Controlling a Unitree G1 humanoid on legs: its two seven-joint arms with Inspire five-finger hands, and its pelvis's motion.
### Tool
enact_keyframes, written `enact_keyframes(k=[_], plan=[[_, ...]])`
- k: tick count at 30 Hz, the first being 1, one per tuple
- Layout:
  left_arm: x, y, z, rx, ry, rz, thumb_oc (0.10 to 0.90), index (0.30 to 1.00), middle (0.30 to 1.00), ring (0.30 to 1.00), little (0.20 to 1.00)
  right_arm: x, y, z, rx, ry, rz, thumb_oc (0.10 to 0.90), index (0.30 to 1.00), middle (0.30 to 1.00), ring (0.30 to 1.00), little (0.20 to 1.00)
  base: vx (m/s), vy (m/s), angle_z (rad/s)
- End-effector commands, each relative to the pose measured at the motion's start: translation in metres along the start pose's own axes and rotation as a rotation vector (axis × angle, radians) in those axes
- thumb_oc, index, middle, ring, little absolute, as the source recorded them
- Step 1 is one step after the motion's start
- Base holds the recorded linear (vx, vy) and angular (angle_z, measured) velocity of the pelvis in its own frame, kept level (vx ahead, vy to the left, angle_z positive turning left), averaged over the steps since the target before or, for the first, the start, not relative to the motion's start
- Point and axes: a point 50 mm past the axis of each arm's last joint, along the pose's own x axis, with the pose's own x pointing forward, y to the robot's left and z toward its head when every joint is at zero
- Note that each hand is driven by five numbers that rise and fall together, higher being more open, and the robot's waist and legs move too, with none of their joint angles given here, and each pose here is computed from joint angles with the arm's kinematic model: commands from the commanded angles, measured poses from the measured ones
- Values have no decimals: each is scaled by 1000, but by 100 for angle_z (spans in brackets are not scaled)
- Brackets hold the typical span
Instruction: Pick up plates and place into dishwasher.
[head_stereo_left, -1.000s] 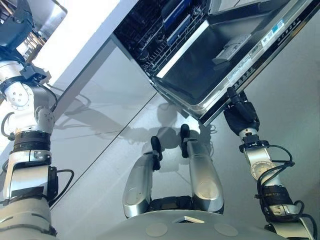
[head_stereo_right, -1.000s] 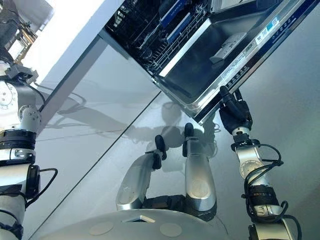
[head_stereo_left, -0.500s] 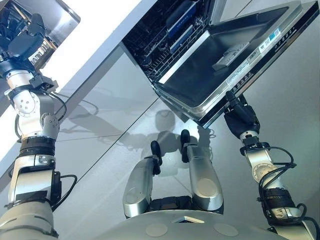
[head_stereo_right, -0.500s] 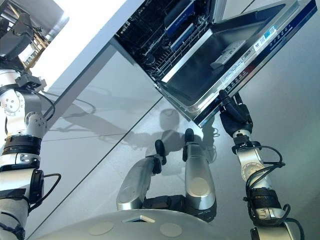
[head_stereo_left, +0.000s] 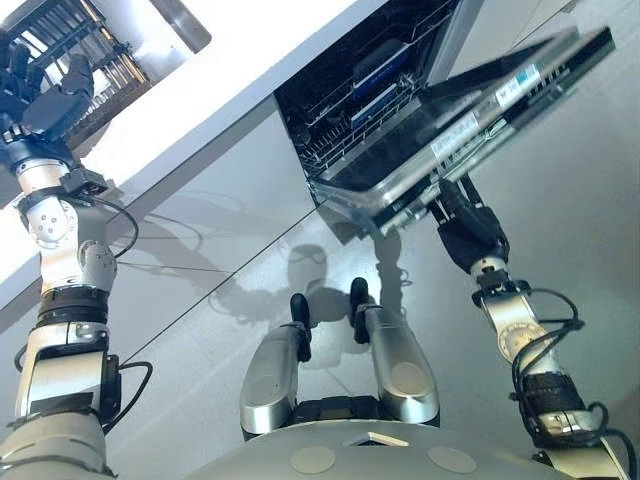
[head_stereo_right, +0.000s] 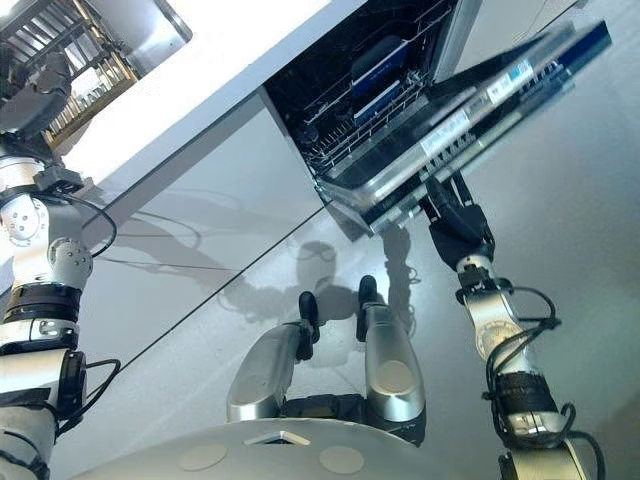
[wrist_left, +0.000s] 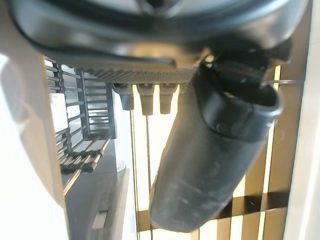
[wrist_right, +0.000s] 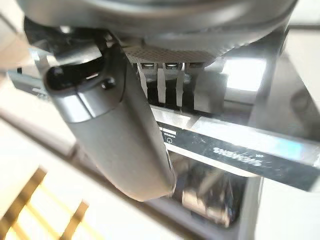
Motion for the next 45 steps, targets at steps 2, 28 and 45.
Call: enact_keyframes(k=[2,28,45], plan=[[10,4,14,109,-64,-66,800,900,900,900,900,31,240,20,-27,-145,1147,800,900,900,900,900,101,6,28],[-21,24,-3,187,27,-187,800,900,900,900,900,17,92,62,-444,-497,385,800,900,900,900,900,13,-1,21],[-37,21,-8,206,72,-181,800,900,900,900,900,-74,-76,70,-1149,-450,-706,800,900,900,900,900,-64,-20,-14]])
